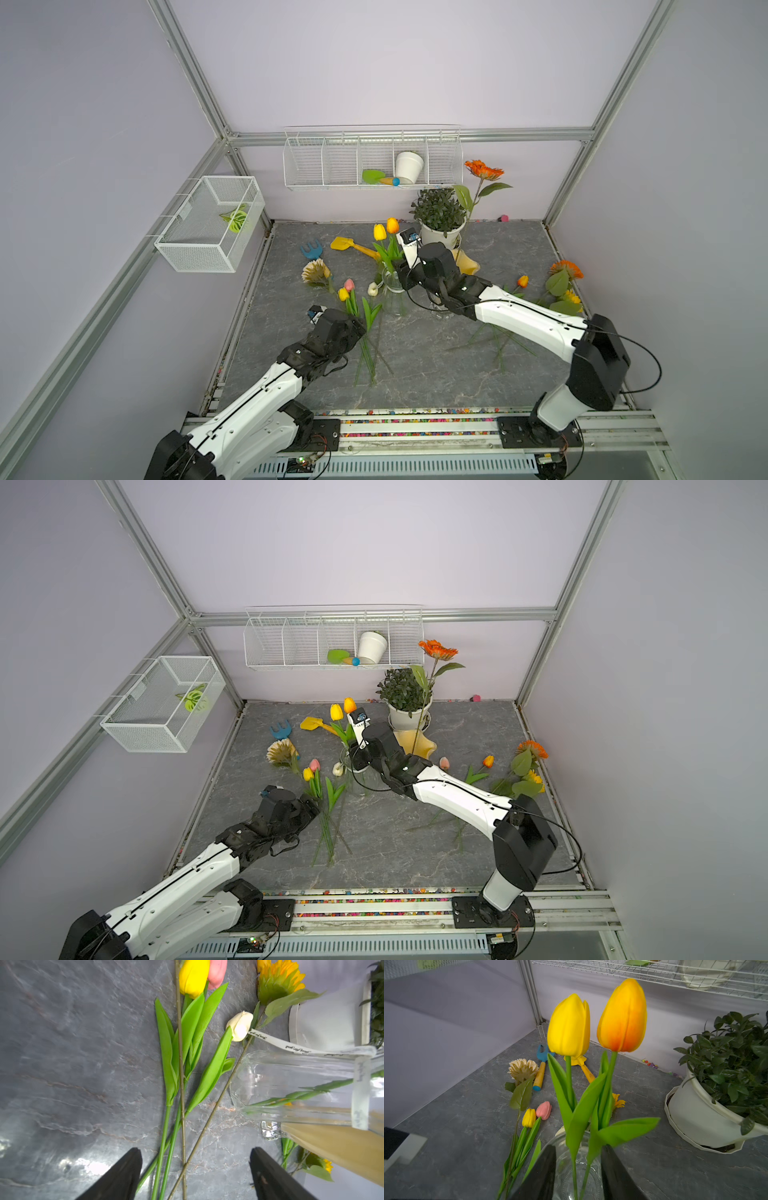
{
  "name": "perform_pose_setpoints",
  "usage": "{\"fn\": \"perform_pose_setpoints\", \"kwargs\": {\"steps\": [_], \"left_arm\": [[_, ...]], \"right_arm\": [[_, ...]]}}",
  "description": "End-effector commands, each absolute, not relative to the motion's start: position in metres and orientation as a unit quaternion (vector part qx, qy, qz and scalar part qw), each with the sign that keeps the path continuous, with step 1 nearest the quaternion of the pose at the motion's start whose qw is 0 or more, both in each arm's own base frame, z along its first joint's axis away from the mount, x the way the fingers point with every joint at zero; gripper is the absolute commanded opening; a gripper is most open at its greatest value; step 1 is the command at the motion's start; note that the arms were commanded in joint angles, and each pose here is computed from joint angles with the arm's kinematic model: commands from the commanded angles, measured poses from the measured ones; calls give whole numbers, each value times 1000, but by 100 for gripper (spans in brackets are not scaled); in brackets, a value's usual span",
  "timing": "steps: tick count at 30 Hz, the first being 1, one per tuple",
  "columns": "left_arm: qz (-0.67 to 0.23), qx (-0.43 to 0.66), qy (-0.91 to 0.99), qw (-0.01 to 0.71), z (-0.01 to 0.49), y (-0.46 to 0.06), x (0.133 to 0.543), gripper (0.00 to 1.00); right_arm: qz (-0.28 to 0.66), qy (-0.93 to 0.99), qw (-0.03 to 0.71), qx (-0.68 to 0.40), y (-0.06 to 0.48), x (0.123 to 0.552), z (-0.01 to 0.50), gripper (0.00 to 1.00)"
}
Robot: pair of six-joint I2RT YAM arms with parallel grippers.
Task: Arrange the flowers in different vases according to their variety
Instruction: Pick up the flower at the center of the board.
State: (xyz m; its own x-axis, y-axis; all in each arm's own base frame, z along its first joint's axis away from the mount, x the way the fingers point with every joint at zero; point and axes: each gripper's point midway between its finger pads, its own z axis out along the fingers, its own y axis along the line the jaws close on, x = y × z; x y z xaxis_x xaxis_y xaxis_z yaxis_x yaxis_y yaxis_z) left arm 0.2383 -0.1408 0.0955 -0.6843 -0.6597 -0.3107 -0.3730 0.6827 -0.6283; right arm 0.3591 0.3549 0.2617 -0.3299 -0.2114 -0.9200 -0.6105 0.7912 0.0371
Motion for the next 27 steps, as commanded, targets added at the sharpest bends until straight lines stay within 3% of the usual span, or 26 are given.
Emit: {"fn": "perform_pose_setpoints", "kwargs": {"steps": [1,12,19,27], "left_arm": [[-253,-300,877,277,103,-136,248,79],[-249,-318,879,252,107,-85,304,65],[-259,-302,884,247,105,-92,343,63],[-244,-326,875,262,93,-75,372,53]], "right_arm": [[191,801,482,-299,346,328,256,37],[188,846,388,-312,322,284,227,24],[194,854,376,-302,323,280,224,20],[192,864,358,-296,322,275,215,14]]}}
